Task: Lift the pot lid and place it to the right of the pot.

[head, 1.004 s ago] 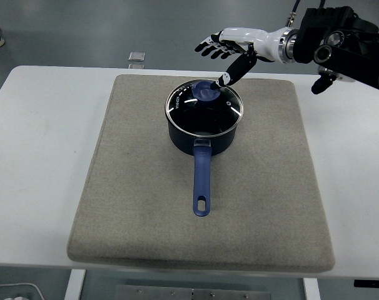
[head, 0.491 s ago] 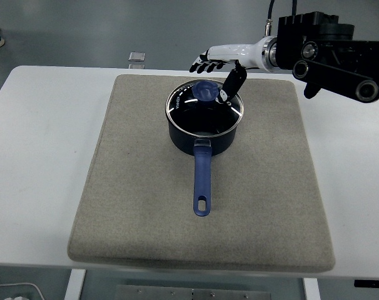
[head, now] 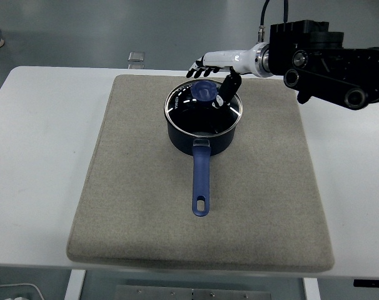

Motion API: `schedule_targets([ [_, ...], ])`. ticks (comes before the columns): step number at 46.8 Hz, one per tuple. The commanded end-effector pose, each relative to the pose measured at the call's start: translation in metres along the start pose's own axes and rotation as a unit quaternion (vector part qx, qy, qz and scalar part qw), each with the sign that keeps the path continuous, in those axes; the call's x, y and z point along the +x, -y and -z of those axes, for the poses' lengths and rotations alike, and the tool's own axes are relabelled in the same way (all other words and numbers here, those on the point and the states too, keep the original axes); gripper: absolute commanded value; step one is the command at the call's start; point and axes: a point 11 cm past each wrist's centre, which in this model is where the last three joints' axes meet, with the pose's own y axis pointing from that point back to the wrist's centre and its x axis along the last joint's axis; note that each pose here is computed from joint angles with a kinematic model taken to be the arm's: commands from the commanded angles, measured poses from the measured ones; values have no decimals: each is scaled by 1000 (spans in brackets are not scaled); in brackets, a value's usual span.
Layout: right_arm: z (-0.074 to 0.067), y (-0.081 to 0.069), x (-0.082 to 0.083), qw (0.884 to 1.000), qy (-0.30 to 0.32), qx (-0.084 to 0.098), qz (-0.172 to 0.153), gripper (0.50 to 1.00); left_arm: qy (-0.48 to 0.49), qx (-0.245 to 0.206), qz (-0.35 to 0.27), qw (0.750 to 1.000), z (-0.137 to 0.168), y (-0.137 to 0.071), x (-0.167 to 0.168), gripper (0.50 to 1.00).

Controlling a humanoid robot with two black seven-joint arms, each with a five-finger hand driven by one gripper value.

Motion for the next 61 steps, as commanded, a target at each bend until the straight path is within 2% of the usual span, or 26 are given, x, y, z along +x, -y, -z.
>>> schedule_targets([
  [1,0,0,0,1000,-4,-1,-1,844,0,0,1,1000,0,0,0,1000],
  [9,-1,1,-1,1000,-14,-3,1,801,0,0,0,1000,0,0,0,1000],
  [22,-1,0,0,1000,-18,-4,-1,793,0,1,1,1000,0,0,0,1000],
  [34,-3,1,-2,1000,-23,-8,3,693,0,0,0,1000,0,0,0,1000],
  [49,-2,-1,1,1000,-25,-7,0,619,0,0,0,1000,0,0,0,1000],
  [61,-2,-3,6,1000,-26,-9,-1,605,0,0,0,1000,0,0,0,1000],
])
